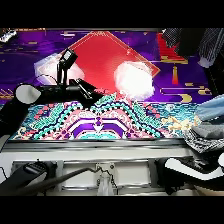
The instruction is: Fold the clothes and pants, and hang the long-sleeved shirts on hangers.
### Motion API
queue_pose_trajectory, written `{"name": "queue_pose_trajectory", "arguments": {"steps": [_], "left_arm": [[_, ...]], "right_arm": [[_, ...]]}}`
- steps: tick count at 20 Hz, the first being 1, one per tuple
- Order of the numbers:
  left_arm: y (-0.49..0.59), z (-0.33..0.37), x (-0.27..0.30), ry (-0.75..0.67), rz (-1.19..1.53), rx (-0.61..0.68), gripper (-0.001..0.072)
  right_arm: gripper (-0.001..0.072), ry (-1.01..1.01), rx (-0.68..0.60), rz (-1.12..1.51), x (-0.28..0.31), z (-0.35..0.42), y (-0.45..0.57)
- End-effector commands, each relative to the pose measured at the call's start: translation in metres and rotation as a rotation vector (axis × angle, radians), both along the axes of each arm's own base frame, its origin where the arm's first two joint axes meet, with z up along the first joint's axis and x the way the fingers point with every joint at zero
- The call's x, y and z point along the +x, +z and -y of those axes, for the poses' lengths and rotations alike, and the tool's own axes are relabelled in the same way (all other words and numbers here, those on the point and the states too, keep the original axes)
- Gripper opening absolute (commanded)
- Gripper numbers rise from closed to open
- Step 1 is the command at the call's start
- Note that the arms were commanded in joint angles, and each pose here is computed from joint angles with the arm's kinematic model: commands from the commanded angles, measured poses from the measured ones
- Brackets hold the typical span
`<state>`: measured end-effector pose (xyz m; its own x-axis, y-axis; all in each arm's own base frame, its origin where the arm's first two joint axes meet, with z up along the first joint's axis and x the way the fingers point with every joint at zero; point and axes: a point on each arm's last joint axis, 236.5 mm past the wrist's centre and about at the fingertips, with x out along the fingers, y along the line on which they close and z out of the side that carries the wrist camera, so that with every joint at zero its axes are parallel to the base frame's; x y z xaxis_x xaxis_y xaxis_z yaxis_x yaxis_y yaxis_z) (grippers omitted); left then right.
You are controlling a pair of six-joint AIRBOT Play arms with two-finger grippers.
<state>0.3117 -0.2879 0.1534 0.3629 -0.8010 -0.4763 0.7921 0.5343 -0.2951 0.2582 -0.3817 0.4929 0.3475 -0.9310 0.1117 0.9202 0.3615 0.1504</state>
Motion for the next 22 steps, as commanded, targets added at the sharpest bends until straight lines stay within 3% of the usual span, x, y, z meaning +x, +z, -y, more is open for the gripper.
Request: {"name": "queue_pose_trajectory", "arguments": {"steps": [1, 3, 4, 5, 6, 8, 12, 15, 18, 22], "left_arm": [[-0.002, 0.0, 0.001, 0.006, -0.01, 0.0, 0.0474], [-0.002, 0.0, 0.001, 0.006, -0.011, 0.0, 0.0474], [-0.002, 0.0, 0.001, 0.006, -0.012, 0.0, 0.0475], [-0.002, 0.0, 0.001, 0.007, -0.014, -0.002, 0.0475], [-0.002, 0.0, 0.001, 0.007, -0.013, -0.002, 0.0475], [-0.002, -0.001, 0.002, 0.01, -0.009, 0.002, 0.0475], [-0.006, -0.016, 0.024, 0.073, 0.084, 0.073, 0.0475], [0.006, -0.032, 0.047, 0.156, 0.183, 0.094, 0.0475], [0.034, -0.061, 0.063, 0.258, 0.257, 0.065, 0.0475], [0.068, -0.125, 0.073, 0.4, 0.368, 0.111, 0.0475]], "right_arm": [[0.0023, -0.035, 0.039, 0.006, -0.011, 0.011, -0.01], [0.0044, -0.068, 0.07, -0.062, -0.018, 0.014, -0.021], [0.0206, -0.079, 0.078, -0.089, -0.021, 0.014, -0.025], [0.0418, -0.084, 0.084, -0.089, -0.024, 0.012, -0.025], [0.0475, -0.085, 0.07, -0.083, -0.027, 0.009, -0.019], [0.0408, -0.064, 0.03, -0.054, -0.031, -0.005, -0.001], [0.0407, 0.065, -0.14, 0.079, -0.033, -0.055, 0.064], [0.0415, 0.343, -0.251, 0.298, -0.016, -0.126, 0.119], [0.0414, 0.677, -0.12, 0.416, 0.039, -0.189, 0.116], [0.0415, 1.161, 0.016, 0.036, 0.147, -0.331, 0.019]]}}
